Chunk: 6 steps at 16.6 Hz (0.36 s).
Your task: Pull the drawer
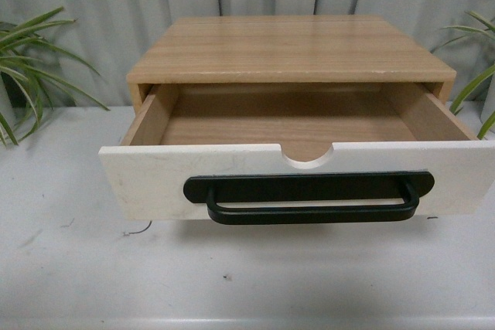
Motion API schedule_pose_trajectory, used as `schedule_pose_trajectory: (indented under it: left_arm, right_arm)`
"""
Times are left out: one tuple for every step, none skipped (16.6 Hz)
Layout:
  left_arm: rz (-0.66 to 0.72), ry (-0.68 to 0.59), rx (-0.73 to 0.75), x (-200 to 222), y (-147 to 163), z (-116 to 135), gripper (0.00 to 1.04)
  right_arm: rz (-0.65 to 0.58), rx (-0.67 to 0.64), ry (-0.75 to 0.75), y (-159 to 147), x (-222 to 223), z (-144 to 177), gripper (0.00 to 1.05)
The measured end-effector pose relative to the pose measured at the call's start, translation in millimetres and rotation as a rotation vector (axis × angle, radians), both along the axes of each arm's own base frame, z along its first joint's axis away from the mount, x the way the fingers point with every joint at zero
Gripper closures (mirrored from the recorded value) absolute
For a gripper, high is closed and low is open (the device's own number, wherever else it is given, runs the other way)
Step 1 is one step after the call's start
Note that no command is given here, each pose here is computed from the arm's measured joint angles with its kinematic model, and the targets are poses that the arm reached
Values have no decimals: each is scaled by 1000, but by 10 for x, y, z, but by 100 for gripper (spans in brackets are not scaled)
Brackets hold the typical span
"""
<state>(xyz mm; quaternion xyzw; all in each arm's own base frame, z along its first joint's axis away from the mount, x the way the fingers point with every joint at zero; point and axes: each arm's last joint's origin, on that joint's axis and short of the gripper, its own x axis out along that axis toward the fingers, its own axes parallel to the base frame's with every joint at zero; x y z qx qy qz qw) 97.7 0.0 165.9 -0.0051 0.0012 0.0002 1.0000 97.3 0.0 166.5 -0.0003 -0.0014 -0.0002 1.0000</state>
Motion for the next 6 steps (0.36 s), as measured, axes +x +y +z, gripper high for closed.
schedule_pose_trajectory:
  left_arm:
    - [0, 0, 0, 0, 0, 0, 7]
    - [0, 0, 0, 0, 0, 0, 7]
    - [0, 0, 0, 0, 0, 0, 7]
    - [0, 0, 0, 0, 0, 0, 7]
    - [0, 0, 0, 0, 0, 0, 7]
    - [0, 0, 0, 0, 0, 0, 7]
  right_arm:
    - [0, 0, 0, 0, 0, 0, 6]
    - [0, 0, 0, 0, 0, 0, 6]
    - [0, 0, 0, 0, 0, 0, 6]
    - [0, 0, 0, 0, 0, 0, 6]
    - [0, 0, 0, 0, 0, 0, 6]
    - [0, 0, 0, 0, 0, 0, 6]
